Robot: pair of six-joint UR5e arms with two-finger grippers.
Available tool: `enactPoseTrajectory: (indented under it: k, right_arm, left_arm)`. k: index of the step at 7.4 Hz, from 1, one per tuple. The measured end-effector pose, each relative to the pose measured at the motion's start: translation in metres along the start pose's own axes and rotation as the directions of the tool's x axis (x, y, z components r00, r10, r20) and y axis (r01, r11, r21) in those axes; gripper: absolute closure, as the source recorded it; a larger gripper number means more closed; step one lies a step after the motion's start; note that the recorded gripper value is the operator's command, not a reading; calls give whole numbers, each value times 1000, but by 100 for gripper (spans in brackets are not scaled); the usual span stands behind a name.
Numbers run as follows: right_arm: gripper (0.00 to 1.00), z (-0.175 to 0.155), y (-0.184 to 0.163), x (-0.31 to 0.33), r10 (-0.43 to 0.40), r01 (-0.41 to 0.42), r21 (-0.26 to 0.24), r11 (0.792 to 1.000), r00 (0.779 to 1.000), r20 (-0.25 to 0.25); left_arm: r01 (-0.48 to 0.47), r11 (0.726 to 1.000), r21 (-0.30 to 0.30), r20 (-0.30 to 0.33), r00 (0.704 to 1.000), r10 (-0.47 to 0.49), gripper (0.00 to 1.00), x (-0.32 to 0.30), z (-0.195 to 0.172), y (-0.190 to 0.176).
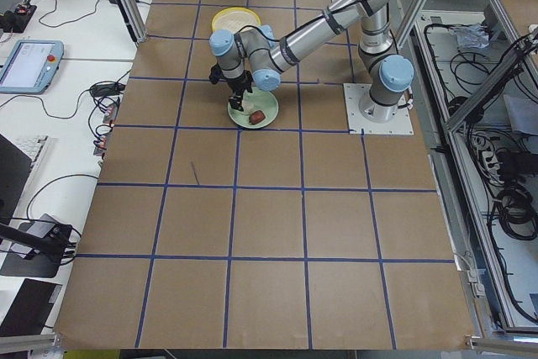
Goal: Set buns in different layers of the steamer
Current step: 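Slide the top tier away from the robot while the left gripper grasps the white bun, then carry the white bun with the left gripper over the lower steamer tier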
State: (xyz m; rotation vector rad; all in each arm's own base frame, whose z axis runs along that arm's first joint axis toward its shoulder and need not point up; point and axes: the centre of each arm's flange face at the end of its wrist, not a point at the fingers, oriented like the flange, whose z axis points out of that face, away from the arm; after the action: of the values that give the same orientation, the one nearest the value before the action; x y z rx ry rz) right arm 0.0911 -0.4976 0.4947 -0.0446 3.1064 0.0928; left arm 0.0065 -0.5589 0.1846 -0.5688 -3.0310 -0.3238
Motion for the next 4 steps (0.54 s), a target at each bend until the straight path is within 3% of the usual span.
enactPoseTrajectory:
  k: [2,3,4]
  right_arm:
    - [89,0,0,-1,2,-2,1,1000,1000,3]
    - [89,-1,0,-2,2,-2,3,1000,1000,4]
    - [89,-1,0,-2,1,-1,6,1000,1000,4]
  left_arm:
    - [-4,1000,-10,19,1000,5,76,-2,9,3]
    - [-2,1000,-10,36,999,2,88,-4,6,3]
    - [3,1000,-15,57,998,-2,89,-6,3,4]
